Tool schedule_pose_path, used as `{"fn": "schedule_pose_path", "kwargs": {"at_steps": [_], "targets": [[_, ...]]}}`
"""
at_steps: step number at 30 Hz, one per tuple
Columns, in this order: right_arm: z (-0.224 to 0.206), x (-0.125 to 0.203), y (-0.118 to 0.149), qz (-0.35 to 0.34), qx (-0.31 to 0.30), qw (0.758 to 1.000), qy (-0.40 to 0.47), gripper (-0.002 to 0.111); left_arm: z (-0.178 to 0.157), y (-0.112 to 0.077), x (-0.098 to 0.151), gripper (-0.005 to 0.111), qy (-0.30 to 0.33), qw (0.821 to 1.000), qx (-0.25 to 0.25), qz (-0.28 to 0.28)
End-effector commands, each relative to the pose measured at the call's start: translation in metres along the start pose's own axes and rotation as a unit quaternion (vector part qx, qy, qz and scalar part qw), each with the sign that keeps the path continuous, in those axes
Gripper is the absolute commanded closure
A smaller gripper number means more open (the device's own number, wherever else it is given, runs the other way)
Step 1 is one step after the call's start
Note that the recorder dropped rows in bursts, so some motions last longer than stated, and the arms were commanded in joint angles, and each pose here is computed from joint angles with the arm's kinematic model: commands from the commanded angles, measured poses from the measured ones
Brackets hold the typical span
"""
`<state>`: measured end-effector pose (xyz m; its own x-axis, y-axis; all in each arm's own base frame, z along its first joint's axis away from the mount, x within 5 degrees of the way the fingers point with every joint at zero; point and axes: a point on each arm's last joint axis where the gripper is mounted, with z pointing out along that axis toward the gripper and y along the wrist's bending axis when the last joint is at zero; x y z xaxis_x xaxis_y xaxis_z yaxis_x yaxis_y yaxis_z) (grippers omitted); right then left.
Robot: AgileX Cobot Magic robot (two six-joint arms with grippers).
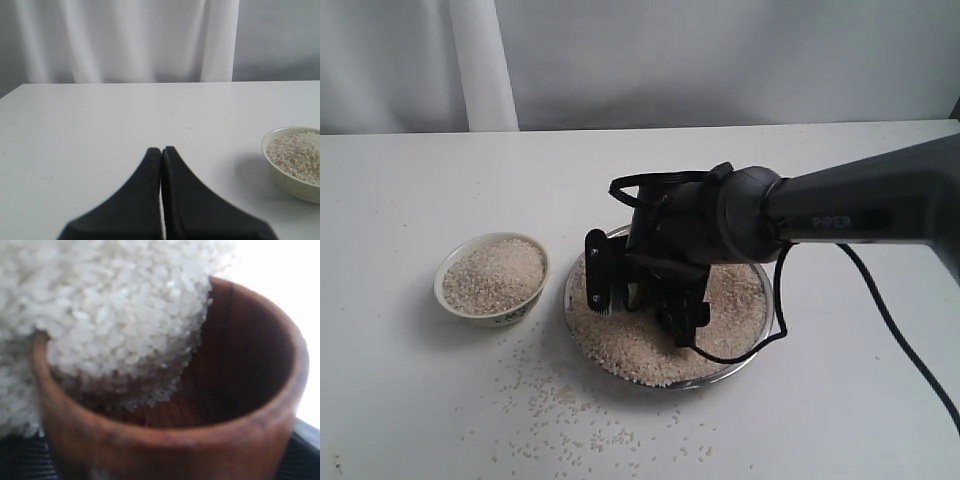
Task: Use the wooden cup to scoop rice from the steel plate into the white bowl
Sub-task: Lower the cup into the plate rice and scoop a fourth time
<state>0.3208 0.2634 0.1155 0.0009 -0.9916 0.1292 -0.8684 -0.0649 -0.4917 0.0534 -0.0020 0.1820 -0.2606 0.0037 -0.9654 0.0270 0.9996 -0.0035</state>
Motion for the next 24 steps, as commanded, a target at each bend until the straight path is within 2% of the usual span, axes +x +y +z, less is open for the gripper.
{"fn": "schedule_pose_path", "kwargs": {"at_steps": [1,14,21,24], "targets": [[0.014,-0.009,0.014,0.044,-0.036,0.998,-0.041,0.108,0.0,0.0,0.0,0.107,-0.003,1.0,0.001,-0.001],[0.014,-0.014,0.014,0.072,-0.043,0.994,-0.075,0.108,0.0,0.0,0.0,0.107,-0.003,1.0,0.001,-0.001],[0.024,0.004,0.003,0.144,-0.066,0.985,-0.075,0.108,0.0,0.0,0.0,0.107,-0.003,1.0,0.001,-0.001],[0.024,0.014,0.002,0.173,-0.065,0.977,-0.106,0.108,0.0,0.0,0.0,0.107,-0.003,1.0,0.001,-0.001]]}}
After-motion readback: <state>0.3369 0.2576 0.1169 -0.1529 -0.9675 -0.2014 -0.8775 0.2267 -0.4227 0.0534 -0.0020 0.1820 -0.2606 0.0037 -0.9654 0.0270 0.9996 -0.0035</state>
